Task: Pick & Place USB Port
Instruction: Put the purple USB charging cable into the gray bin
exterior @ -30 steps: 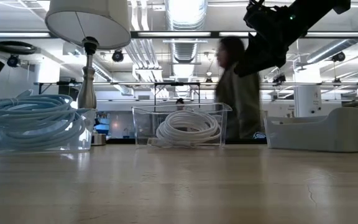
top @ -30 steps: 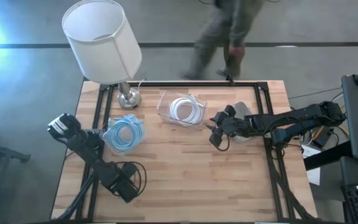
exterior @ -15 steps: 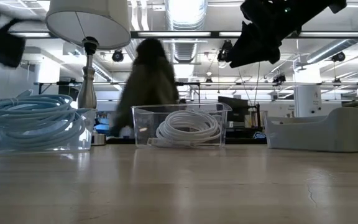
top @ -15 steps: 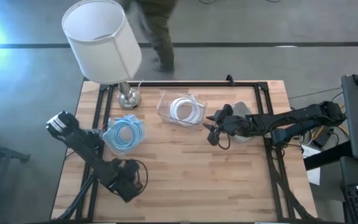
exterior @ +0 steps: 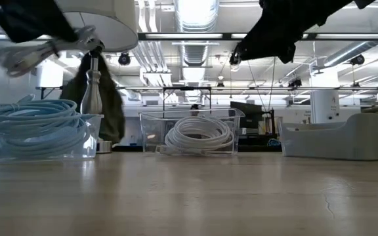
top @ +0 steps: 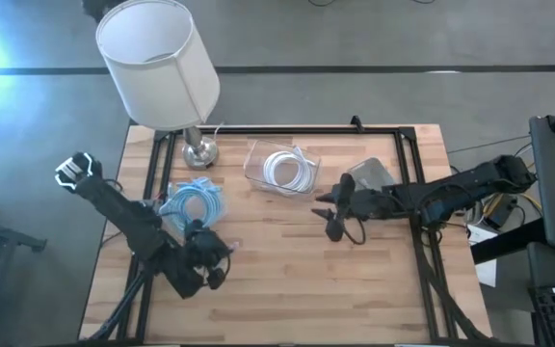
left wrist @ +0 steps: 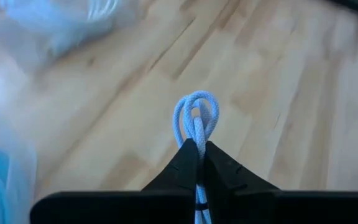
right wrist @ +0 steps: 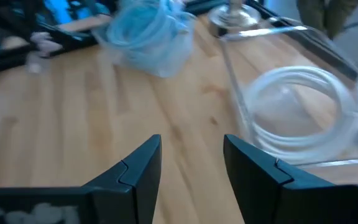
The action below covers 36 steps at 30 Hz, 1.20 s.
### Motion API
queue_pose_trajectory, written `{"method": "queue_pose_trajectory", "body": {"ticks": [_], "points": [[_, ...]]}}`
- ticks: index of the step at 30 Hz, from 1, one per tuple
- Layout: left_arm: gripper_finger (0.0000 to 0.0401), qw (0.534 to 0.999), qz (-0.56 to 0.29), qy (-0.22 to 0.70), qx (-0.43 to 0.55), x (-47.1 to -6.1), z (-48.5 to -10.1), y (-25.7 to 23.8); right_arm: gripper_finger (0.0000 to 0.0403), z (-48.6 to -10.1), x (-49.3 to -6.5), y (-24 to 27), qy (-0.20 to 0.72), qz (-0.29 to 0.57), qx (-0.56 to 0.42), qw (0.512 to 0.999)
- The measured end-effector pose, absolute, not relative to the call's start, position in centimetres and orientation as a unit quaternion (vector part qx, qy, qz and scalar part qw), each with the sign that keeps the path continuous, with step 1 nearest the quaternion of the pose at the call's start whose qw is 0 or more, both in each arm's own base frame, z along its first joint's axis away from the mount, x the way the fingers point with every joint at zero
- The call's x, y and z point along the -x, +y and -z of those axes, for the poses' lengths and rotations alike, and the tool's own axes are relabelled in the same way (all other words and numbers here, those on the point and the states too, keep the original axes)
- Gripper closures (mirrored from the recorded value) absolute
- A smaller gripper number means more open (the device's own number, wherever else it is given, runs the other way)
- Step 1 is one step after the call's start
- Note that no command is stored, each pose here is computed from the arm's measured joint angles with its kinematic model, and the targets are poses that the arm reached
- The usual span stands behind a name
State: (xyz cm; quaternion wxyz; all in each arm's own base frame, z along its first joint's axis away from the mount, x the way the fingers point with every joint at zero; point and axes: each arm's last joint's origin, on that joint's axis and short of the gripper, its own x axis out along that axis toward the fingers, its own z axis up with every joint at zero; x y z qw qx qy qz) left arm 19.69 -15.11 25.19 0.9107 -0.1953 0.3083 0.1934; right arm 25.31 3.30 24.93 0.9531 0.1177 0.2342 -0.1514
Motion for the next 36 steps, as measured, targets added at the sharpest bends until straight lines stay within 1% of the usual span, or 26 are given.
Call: {"method": "queue_pose_trajectory", "body": {"ticks": [4, 8, 12, 16, 19, 22, 25, 27, 30, 36], "points": [[0.0387, 0.933, -0.167, 0.281, 0.154, -20.9, -26.2, -14.3, 0.0236, -24.9, -25.3, 4.9, 0.204, 0.116, -0.121, 0.964], [0.0387, 0.943, -0.145, 0.275, 0.123, -22.7, -26.6, -13.2, 0.0236, -24.6, -25.1, 6.2, 0.162, 0.082, -0.131, 0.975], [0.0387, 0.954, -0.113, 0.261, 0.089, -25.1, -26.7, -12.0, 0.0236, -24.0, -24.6, 7.1, 0.140, 0.058, -0.137, 0.979], [0.0386, 0.977, -0.055, 0.201, 0.054, -27.9, -27.4, -11.0, 0.0236, -23.5, -24.2, 7.8, 0.134, 0.042, -0.140, 0.980], [0.0386, 0.990, -0.011, 0.135, 0.030, -29.9, -27.8, -10.4, 0.0236, -23.2, -24.0, 8.2, 0.126, 0.032, -0.143, 0.981], [0.0386, 0.998, 0.012, 0.069, -0.001, -31.5, -28.0, -10.0, 0.0236, -23.0, -23.8, 8.4, 0.117, 0.023, -0.146, 0.982], [0.0386, 1.000, 0.018, 0.010, -0.017, -32.9, -28.0, -9.5, 0.0236, -22.8, -23.7, 8.5, 0.112, 0.020, -0.147, 0.982], [0.0386, 1.000, 0.016, -0.014, -0.018, -33.6, -27.7, -9.2, 0.0236, -22.8, -23.6, 8.5, 0.112, 0.021, -0.147, 0.983], [0.0386, 0.999, 0.007, -0.025, -0.021, -34.4, -27.0, -8.6, 0.0236, -22.8, -23.7, 8.4, 0.111, 0.020, -0.144, 0.983], [0.0385, 0.999, -0.009, -0.049, -0.022, -35.5, -26.1, -7.8, 0.0236, -23.3, -23.9, 8.4, 0.103, 0.018, -0.107, 0.989]]}}
